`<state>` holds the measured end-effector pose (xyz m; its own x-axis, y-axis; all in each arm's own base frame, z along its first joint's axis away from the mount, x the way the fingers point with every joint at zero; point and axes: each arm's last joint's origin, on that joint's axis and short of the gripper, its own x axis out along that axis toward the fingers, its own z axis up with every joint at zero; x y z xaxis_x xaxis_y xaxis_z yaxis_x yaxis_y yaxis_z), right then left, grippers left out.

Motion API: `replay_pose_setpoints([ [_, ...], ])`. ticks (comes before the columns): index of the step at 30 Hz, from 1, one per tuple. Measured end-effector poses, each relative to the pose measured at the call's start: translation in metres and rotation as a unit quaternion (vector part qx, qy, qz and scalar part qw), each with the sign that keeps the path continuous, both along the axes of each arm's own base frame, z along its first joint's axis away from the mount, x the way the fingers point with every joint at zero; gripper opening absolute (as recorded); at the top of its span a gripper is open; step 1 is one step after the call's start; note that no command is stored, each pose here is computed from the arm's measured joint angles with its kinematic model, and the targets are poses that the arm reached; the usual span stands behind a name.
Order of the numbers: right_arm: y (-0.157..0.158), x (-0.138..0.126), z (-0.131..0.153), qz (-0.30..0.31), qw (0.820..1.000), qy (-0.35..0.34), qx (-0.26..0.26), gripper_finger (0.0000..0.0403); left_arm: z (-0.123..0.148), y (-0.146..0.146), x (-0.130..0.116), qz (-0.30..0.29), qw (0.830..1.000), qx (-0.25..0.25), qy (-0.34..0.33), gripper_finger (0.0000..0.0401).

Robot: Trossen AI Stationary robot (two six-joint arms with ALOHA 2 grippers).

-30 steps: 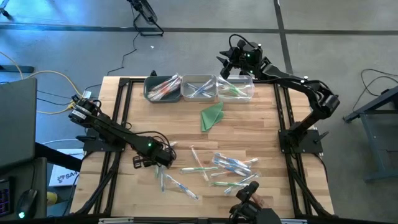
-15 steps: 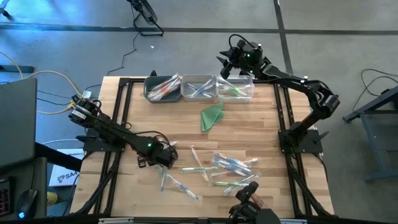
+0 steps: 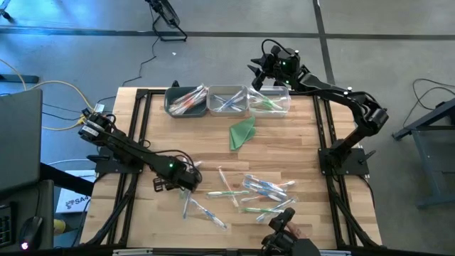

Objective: Pick & Place Toothbrushes
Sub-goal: Put the green toothbrush into the transparent bin

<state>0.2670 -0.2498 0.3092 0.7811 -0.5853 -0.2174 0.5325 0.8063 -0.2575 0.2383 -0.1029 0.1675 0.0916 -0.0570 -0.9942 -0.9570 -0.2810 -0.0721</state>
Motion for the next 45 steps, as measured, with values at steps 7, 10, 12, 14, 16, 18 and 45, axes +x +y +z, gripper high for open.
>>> replay_pose_setpoints([
  [7, 0.0, 0.0, 0.0, 0.0, 1.0, 0.0, 0.0, 0.0116, 0.0, 0.004, -0.005, 0.01, 0.999, 0.032, 0.022, 0.0145],
  [10, 0.0, 0.0, -0.001, 0.0, 1.0, 0.003, 0.002, 0.0116, 0.0, 0.003, -0.003, -0.002, 0.999, 0.035, 0.008, 0.0145],
  [12, 0.0, 0.0, -0.001, 0.0, 1.0, 0.004, 0.004, 0.0116, 0.0, 0.002, -0.001, -0.019, 0.999, 0.033, -0.005, 0.0145],
  [14, 0.0, 0.0, -0.001, 0.0, 1.0, 0.005, 0.005, 0.0116, 0.0, 0.002, 0.0, -0.028, 0.999, 0.033, -0.007, 0.0145],
  [16, 0.0, 0.0, -0.002, 0.0, 1.0, 0.007, 0.007, 0.0116, -0.003, 0.002, 0.0, -0.028, 0.999, 0.036, -0.001, 0.0145],
  [18, 0.0, 0.0, -0.002, 0.0, 1.0, 0.009, 0.008, 0.0116, -0.006, 0.002, 0.0, -0.029, 0.999, 0.04, 0.009, 0.0145],
  [45, 0.0, 0.0, -0.003, 0.0, 1.0, 0.011, 0.011, 0.0116, -0.011, -0.001, 0.008, -0.056, 0.998, 0.033, -0.016, 0.0017],
])
